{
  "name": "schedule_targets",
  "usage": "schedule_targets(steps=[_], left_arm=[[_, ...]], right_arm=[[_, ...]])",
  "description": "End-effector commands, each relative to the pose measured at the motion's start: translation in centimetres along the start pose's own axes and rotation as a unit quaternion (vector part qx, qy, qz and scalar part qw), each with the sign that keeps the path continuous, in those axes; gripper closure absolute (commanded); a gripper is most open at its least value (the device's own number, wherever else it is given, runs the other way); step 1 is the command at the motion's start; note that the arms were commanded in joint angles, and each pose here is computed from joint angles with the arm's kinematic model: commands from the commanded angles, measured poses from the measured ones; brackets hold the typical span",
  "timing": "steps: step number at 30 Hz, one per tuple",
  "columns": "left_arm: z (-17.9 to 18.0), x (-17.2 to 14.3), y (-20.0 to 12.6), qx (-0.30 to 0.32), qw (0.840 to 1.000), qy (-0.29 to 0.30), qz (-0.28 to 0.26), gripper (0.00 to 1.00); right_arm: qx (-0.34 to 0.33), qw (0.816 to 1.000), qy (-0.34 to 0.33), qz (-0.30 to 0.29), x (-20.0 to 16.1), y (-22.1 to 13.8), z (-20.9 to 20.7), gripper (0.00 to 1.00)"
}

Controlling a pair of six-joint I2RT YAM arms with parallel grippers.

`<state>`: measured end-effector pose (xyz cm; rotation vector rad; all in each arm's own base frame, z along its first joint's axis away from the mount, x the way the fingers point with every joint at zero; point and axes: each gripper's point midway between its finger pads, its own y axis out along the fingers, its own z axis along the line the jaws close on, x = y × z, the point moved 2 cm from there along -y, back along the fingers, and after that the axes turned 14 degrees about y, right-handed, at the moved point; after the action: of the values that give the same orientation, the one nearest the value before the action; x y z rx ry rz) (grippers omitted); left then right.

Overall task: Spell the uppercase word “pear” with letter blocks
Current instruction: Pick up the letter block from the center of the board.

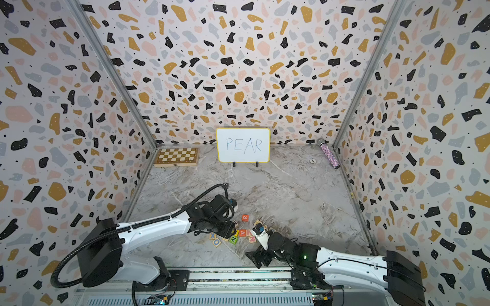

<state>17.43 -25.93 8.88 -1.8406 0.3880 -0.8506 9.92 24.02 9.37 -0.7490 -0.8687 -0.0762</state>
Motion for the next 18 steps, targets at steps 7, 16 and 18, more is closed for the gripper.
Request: schedule_targets(steps=[7, 16, 18], left_arm=[[0.0, 1.4, 1.3, 0.021, 1.0, 0.01, 0.016, 0.55], [0.5, 1.0, 2.4, 0.037, 0.998, 0.009, 0.04, 0.58], [0.6, 0.9, 2.6, 0.04, 0.998, 0.005, 0.044, 0.6]], right_arm=[[-0.018, 1.0, 0.003, -0.025, 0.9, -0.3, -0.4, 0.06], [-0.016, 0.999, 0.005, -0.034, 1.1, -0.6, -0.4, 0.06], [-0.015, 0.999, 0.003, -0.033, 1.1, -0.6, -0.3, 0.06]])
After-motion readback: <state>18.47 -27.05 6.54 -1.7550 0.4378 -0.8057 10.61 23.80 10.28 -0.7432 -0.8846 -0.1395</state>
